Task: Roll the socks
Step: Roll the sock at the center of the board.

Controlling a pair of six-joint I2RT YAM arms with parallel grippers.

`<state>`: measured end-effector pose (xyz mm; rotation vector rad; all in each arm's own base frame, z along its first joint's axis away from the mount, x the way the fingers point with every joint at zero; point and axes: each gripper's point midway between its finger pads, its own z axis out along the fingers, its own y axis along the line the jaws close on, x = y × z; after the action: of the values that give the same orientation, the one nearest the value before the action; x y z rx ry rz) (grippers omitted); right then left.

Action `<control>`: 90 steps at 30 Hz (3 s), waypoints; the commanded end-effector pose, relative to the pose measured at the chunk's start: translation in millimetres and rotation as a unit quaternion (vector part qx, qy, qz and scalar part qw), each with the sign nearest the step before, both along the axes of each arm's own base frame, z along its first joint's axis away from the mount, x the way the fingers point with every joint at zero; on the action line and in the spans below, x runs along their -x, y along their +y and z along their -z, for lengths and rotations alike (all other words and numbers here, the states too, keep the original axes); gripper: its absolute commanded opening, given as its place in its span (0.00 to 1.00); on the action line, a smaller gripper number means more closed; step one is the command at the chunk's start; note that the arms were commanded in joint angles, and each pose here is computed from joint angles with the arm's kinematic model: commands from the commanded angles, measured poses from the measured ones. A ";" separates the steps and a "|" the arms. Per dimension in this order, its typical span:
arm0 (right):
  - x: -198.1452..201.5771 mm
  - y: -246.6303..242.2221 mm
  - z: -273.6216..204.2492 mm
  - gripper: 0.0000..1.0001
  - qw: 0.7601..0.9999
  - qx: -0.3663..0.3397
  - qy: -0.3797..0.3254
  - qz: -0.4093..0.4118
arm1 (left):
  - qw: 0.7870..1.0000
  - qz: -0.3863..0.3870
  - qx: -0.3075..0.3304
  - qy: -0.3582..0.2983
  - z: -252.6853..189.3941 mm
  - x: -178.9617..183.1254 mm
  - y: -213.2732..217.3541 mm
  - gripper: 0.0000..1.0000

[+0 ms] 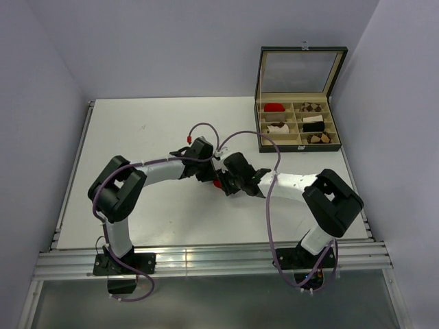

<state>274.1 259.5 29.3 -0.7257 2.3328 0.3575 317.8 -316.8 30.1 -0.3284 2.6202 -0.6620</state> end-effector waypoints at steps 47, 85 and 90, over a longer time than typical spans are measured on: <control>-14.2 18.4 3.8 0.20 0.928 -0.252 0.271 0.043 | 0.996 -0.070 -0.019 0.044 30.7 15.8 47.3 0.12; -11.8 39.8 2.8 0.51 0.969 0.136 -0.204 -0.002 | 0.999 -0.018 -0.026 0.023 17.9 6.6 35.3 0.09; -3.7 30.5 22.2 0.15 0.973 0.150 -0.175 -0.007 | 0.999 -0.016 -0.025 0.021 18.3 6.8 35.2 0.09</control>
<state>281.1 298.3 25.1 -0.8471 2.0137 -0.0782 324.4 -290.2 29.7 -0.4121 2.5972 -0.6619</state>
